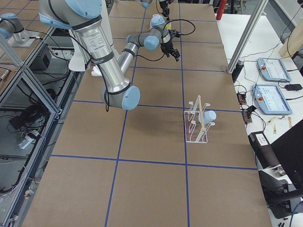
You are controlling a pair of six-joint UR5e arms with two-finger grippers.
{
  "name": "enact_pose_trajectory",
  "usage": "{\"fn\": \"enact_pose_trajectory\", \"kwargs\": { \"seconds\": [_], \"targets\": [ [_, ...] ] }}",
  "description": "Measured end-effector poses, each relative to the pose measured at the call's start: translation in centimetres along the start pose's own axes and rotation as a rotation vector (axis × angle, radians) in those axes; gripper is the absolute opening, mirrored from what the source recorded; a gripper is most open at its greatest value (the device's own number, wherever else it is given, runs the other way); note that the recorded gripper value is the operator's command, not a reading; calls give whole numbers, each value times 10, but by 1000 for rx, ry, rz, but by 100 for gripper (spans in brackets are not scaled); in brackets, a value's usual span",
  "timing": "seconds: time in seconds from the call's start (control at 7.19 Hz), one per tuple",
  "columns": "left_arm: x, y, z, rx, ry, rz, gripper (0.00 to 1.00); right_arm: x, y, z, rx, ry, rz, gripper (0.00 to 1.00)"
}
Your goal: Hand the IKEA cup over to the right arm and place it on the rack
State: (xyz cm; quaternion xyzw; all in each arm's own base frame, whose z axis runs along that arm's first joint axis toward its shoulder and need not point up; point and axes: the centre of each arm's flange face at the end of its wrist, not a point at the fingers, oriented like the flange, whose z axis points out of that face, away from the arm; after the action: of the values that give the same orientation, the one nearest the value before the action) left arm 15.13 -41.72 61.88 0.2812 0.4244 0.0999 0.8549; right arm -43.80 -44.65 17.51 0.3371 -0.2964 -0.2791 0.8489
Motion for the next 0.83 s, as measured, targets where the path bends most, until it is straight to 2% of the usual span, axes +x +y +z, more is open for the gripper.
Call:
{"fn": "enact_pose_trajectory", "kwargs": {
  "seconds": [0.28,0.56,0.7,0.83],
  "targets": [
    [-18,-25,-24,60,-16,-35,0,-3,-5,-4,63,-16,-4,100],
    [-38,-72,-72,103,15,-124,0,-8,-9,-2,140,-46,4,100],
    [-25,-98,-95,120,45,-217,0,-13,-10,2,181,-53,13,100],
    [0,-121,-117,148,90,-354,0,-19,-11,6,225,-49,18,100]
  ]
}}
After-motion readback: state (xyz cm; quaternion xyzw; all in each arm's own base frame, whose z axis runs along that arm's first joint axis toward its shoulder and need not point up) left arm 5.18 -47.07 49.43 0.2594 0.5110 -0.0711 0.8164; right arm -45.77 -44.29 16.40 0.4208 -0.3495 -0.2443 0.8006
